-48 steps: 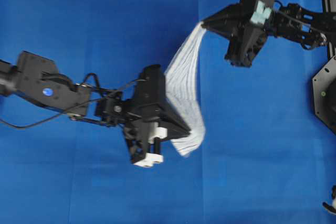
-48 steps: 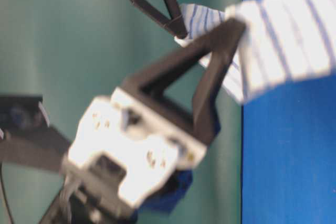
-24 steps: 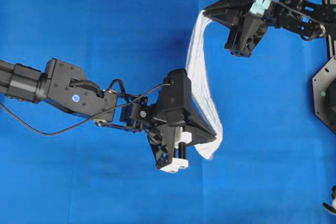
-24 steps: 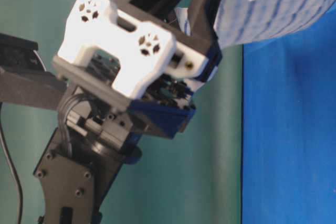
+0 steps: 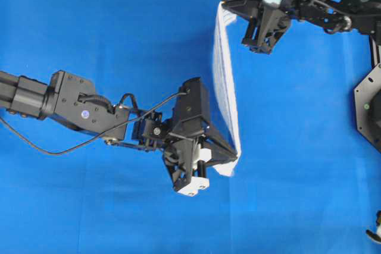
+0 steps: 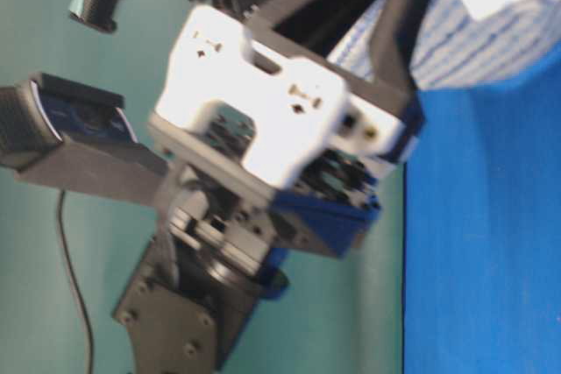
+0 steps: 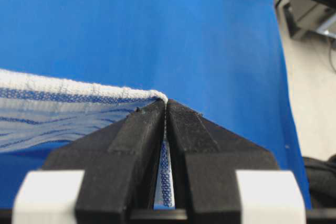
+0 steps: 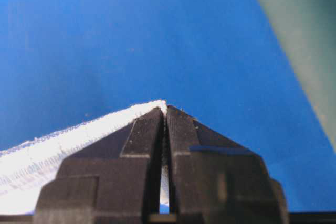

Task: Fold the blue towel.
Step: 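Lift the strip and rotate it vertical, left gripper low, right high, then lay the strip down vertically and open both grippers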

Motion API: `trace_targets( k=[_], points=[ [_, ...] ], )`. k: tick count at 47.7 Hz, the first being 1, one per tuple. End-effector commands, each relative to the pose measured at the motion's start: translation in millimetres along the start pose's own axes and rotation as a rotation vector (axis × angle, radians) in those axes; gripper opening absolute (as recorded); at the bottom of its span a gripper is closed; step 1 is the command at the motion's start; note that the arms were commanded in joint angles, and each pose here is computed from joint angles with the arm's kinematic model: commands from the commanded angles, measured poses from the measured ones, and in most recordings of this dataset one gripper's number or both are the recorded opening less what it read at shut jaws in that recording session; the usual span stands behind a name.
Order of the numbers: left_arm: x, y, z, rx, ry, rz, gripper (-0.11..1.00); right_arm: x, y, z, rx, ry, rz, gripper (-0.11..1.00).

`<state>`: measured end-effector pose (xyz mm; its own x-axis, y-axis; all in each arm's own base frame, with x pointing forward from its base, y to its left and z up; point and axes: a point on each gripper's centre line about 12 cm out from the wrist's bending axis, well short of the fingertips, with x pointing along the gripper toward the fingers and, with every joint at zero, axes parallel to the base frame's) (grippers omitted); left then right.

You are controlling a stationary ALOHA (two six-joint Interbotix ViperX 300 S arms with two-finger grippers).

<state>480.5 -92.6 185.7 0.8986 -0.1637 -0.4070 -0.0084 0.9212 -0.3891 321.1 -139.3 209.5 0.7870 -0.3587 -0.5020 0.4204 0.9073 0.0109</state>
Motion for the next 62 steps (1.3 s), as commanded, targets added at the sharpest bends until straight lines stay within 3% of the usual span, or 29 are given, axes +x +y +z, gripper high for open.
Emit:
trace_targets(
  k=[1,15,28,40,51,57,62],
  points=[
    [-11.0,-16.3,14.7,-0.007,-0.051,-0.039,0.03,3.9,-0.9,10.8,0.002,-0.023,-0.003,0.03],
    [-18.0,-17.0,2.8,-0.076,-0.035,-0.032,0.03,22.3,-0.2,2.5,0.009,0.029,0.0,0.03],
    [-30.4,-9.0,-11.5,-0.185,-0.029,-0.002,0.03,42.6,1.4,1.6,0.009,0.071,0.009,0.03],
    [-43.2,-8.3,-24.7,-0.223,-0.043,0.001,0.03,60.2,4.3,2.8,0.005,0.093,0.018,0.03],
    [-48.2,-12.6,-36.7,-0.223,-0.018,-0.003,0.03,71.0,9.1,7.8,-0.003,0.097,0.03,0.03],
    [-50.6,-16.2,-42.2,-0.216,-0.005,-0.01,0.13,77.2,11.0,8.6,-0.006,0.104,0.036,0.03],
    [-55.3,-15.5,-48.7,-0.223,0.009,-0.004,0.35,82.7,12.5,11.4,-0.008,0.1,0.038,0.03]
  ],
)
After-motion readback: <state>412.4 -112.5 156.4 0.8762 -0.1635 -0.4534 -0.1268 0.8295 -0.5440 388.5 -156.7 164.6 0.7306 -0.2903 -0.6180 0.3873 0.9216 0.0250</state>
